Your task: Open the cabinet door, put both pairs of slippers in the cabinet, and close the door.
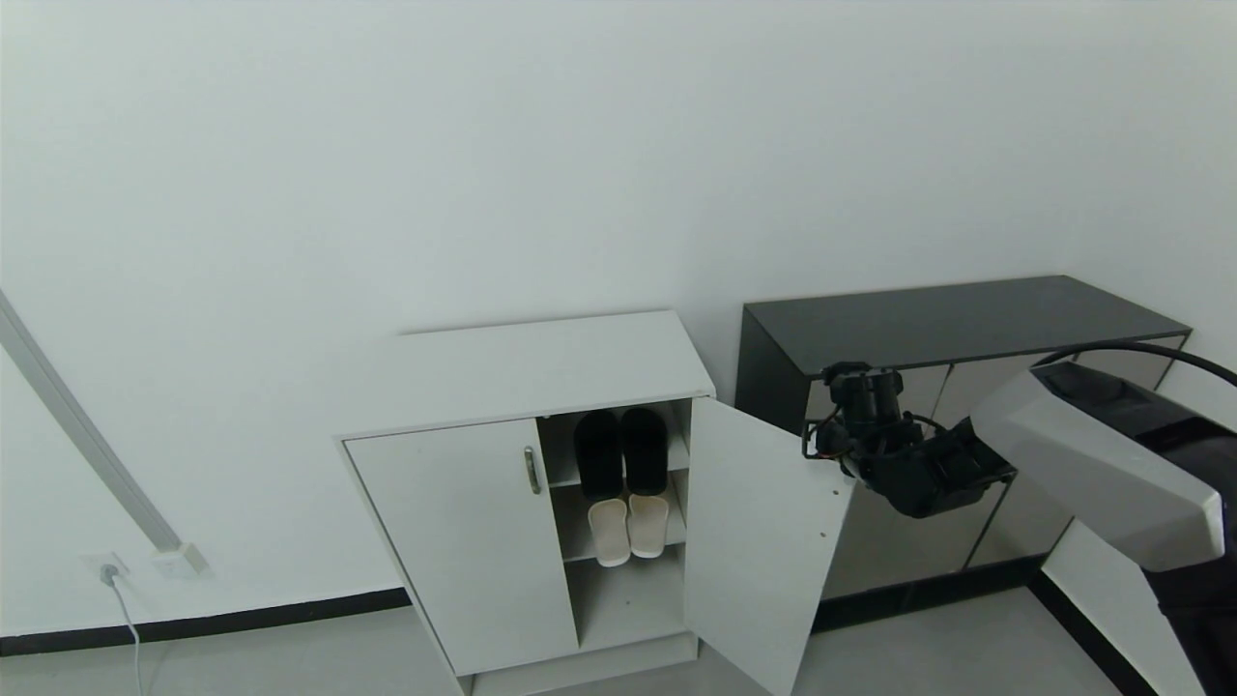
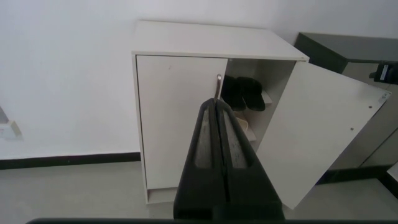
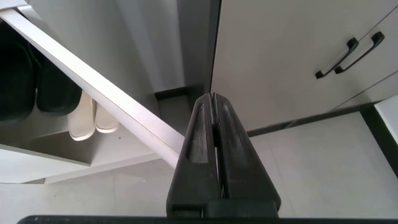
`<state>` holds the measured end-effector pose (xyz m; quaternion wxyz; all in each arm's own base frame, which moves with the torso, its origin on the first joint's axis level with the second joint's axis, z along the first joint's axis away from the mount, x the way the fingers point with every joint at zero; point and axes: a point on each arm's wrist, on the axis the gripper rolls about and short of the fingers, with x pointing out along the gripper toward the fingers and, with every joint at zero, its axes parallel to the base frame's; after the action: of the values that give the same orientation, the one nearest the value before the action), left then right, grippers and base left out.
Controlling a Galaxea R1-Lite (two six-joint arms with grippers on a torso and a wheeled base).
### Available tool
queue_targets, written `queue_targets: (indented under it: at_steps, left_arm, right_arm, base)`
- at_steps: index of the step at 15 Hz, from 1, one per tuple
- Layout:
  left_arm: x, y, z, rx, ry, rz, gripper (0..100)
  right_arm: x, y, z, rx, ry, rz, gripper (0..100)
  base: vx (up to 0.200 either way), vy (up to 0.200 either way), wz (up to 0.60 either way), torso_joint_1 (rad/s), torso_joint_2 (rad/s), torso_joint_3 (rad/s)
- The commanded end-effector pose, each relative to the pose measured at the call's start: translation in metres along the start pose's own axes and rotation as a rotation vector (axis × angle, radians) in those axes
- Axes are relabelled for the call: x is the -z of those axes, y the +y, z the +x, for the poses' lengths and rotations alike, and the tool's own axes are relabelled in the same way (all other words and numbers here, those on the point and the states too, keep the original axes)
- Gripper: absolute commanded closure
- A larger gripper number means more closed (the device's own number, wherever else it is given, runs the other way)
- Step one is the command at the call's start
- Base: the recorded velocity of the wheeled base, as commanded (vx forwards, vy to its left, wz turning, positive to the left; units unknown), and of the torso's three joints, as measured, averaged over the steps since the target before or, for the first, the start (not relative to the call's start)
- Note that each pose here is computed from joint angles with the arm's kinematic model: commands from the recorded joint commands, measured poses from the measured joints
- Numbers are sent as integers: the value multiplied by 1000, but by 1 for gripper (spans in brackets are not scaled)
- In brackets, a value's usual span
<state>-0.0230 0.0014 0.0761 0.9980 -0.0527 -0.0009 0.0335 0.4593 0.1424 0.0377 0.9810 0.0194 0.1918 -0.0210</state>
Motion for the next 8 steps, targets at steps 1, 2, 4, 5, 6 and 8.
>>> queue_targets:
  at_steps: [1, 2, 4, 5, 6, 8]
  left_arm:
    - [0, 0, 0, 0, 0, 0, 100]
    - [0, 0, 0, 0, 0, 0, 100]
    - [0, 0, 0, 0, 0, -2, 100]
    - [0, 0, 0, 0, 0, -2, 100]
    - [0, 0, 0, 0, 0, -2, 100]
    - [0, 0, 0, -1, 1, -2, 100]
  right_arm:
    - [6, 0, 3, 2, 12, -4, 100]
    - [8, 1, 4, 1, 16, -6, 100]
    - [9, 1, 3, 3, 26, -10, 100]
    - [10, 2, 2, 3, 34, -14, 100]
    - [10, 3, 1, 0, 34, -15, 100]
    - [9, 7, -6, -11, 38, -21, 100]
  base:
    - [0, 0, 0, 0, 0, 0]
    - [0, 0, 0, 0, 0, 0]
    - [0, 0, 0, 0, 0, 0]
    - [0, 0, 0, 0, 0, 0]
    - [0, 0, 0, 0, 0, 0]
    - [0, 0, 0, 0, 0, 0]
